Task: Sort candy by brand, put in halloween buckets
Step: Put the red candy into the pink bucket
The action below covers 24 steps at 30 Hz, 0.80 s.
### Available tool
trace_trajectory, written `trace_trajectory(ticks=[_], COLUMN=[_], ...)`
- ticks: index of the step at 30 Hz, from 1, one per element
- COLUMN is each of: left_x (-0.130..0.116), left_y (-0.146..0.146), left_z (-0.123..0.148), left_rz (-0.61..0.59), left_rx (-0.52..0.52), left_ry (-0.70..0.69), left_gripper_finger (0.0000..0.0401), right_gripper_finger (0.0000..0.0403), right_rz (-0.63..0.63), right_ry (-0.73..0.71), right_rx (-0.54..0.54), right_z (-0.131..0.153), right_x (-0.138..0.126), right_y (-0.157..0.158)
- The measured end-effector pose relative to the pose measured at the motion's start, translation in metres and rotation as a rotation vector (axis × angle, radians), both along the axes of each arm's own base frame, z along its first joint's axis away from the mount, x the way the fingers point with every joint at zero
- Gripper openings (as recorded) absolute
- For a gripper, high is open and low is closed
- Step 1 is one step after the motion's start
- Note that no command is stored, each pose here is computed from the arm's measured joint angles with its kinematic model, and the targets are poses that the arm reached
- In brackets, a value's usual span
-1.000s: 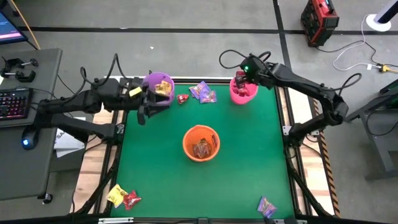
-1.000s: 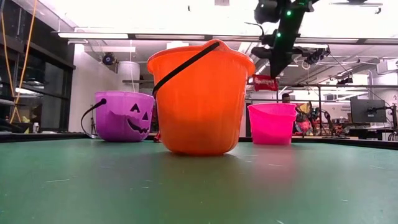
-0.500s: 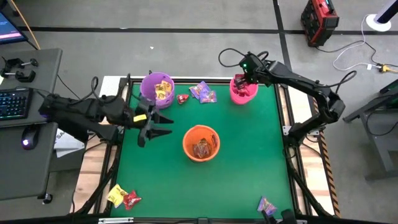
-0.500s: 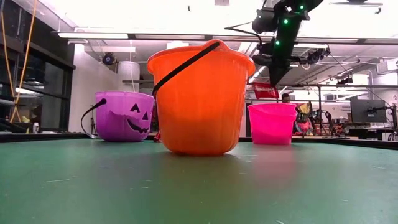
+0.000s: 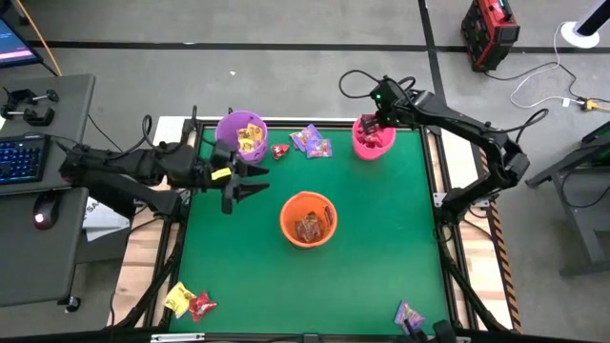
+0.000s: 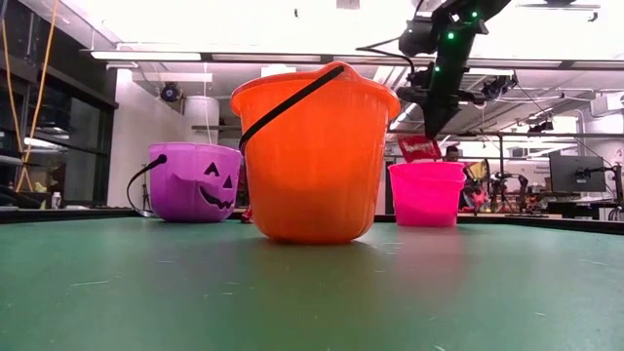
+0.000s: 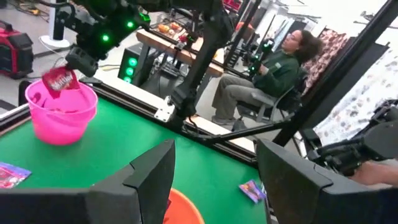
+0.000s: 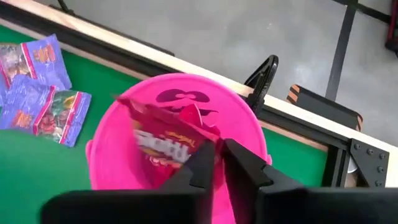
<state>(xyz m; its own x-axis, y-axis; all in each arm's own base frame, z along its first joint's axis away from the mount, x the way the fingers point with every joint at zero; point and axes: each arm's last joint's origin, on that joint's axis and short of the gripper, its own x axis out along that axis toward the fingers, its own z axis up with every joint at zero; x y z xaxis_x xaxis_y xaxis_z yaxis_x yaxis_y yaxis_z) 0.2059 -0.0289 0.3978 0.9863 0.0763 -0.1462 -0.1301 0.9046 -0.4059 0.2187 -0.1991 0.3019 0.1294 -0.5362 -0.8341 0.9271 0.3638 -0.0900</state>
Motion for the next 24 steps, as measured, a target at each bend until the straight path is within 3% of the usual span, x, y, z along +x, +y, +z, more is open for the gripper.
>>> trace_trajectory(ticks=[13, 18, 24], left_x=[0.001, 0.012, 0.047], left_y=[0.010, 0.036, 0.089], left_z=[0.001, 0.007, 0.013], left_rz=[0.043, 0.138, 0.109], left_rx=[0.053, 0.061, 0.121], left_ry=[-0.003, 0.020, 0.312], left_gripper_finger=[0.0213, 0.0213, 0.0213], right_gripper_finger=[0.0249, 0.0272, 0.0271], right_rz=[0.059, 0.097, 0.082], right_ry=[-0.016, -0.075, -0.162], right_rx=[0.057, 0.062, 0.018], right_z=[-0.001, 0.010, 0.031], right_x=[0.001, -0.003, -0.013], right_y=[0.003, 0.011, 0.027])
